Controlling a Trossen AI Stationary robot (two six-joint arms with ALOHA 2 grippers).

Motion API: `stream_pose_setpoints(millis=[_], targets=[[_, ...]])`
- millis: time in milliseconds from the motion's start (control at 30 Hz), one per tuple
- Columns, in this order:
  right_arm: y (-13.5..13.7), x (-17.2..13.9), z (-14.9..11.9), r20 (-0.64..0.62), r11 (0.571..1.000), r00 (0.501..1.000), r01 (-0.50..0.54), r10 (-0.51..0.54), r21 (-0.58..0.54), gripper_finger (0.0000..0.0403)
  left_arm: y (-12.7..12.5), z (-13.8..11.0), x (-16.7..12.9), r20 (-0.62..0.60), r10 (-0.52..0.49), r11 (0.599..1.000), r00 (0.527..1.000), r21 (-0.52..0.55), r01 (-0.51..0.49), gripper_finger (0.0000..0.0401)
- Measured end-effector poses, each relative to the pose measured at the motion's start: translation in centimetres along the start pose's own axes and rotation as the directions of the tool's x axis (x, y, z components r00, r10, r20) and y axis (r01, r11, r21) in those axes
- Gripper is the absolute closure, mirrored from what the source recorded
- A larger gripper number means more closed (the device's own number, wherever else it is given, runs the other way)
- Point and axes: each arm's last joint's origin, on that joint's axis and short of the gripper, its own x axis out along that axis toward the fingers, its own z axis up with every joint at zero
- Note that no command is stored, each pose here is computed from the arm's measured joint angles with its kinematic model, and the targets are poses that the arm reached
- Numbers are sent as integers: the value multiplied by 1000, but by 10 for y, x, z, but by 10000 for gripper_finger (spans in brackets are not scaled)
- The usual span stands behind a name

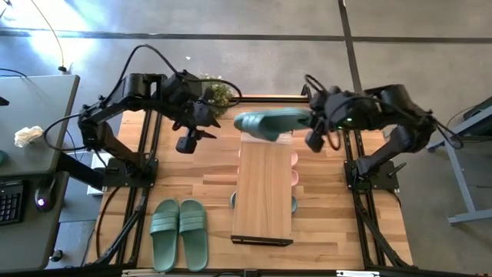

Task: Pick and place slides into the shelf
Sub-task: Put the top green slipper under the shelf

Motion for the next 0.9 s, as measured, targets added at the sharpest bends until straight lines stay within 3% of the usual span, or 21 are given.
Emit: stream_pose_setpoints(millis=[133,233,367,533,667,767,900], targets=[[-13,-22,-11,-37,981,995,-81,89,175,367,-1,-2,-5,1,24,1000,1000,2,-24,252],[-23,-41,-16,-9,941,985,-159,170,300,367,-1,-2,-5,-4,28,1000,1000,8,-28,252],[-36,-66,-28,-1,847,949,-282,316,450,367,-1,-3,-6,-6,32,999,999,37,-31,252],[-47,-86,-48,-51,706,861,-379,506,598,367,-1,-3,-6,-6,32,998,999,61,-32,251],[-51,-85,-75,-172,617,775,-325,608,716,367,-1,-2,-6,-6,32,996,999,82,-32,251],[-52,-80,-100,-284,569,693,-218,662,793,367,-1,-2,-6,-6,32,996,999,84,-32,251],[-53,-69,-133,-416,559,606,-58,678,827,367,-1,-2,-6,-6,32,995,999,99,-31,251]])
